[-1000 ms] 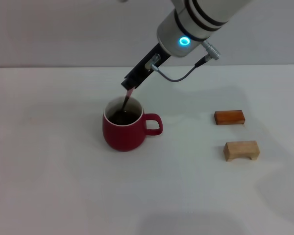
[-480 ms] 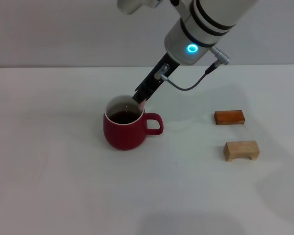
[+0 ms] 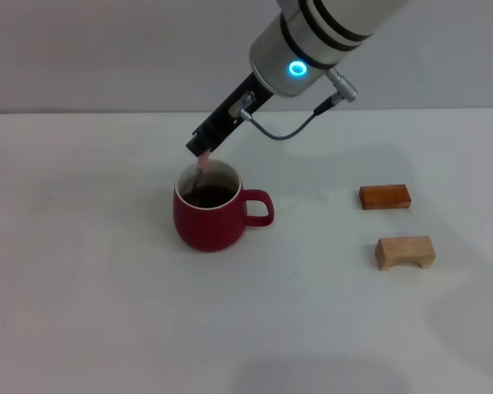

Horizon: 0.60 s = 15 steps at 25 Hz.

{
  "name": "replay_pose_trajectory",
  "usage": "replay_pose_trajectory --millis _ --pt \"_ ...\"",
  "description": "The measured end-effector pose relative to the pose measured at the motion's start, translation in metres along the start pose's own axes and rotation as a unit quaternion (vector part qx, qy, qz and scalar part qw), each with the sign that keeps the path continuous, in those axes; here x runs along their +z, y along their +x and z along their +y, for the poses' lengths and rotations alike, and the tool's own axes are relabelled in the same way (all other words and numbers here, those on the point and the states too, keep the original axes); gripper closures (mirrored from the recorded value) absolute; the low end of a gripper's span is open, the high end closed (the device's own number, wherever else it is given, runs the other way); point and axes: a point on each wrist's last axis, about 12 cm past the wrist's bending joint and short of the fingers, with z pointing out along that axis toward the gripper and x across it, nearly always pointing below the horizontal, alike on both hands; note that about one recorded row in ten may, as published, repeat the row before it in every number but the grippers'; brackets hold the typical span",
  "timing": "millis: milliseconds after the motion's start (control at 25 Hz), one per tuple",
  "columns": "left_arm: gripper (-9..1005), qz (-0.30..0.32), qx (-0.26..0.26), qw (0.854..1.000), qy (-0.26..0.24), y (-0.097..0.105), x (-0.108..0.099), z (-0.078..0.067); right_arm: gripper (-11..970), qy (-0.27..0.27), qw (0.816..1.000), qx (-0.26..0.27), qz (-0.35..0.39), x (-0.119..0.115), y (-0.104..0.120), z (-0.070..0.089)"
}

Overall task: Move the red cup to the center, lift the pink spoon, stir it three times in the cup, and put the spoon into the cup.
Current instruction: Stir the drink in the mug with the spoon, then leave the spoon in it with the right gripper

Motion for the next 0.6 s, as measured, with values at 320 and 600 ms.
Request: replay_pose_trajectory --millis 320,600 --pt "321 -0.001 0.000 1.000 0.001 0.000 0.001 -0.001 823 0.056 0.998 0.002 0.011 -0.001 0.009 -0.020" --pt "321 -0.001 0.000 1.000 0.001 -0.001 0.001 -0.001 823 0.015 0.999 0.014 0.044 0.002 0.024 -0.013"
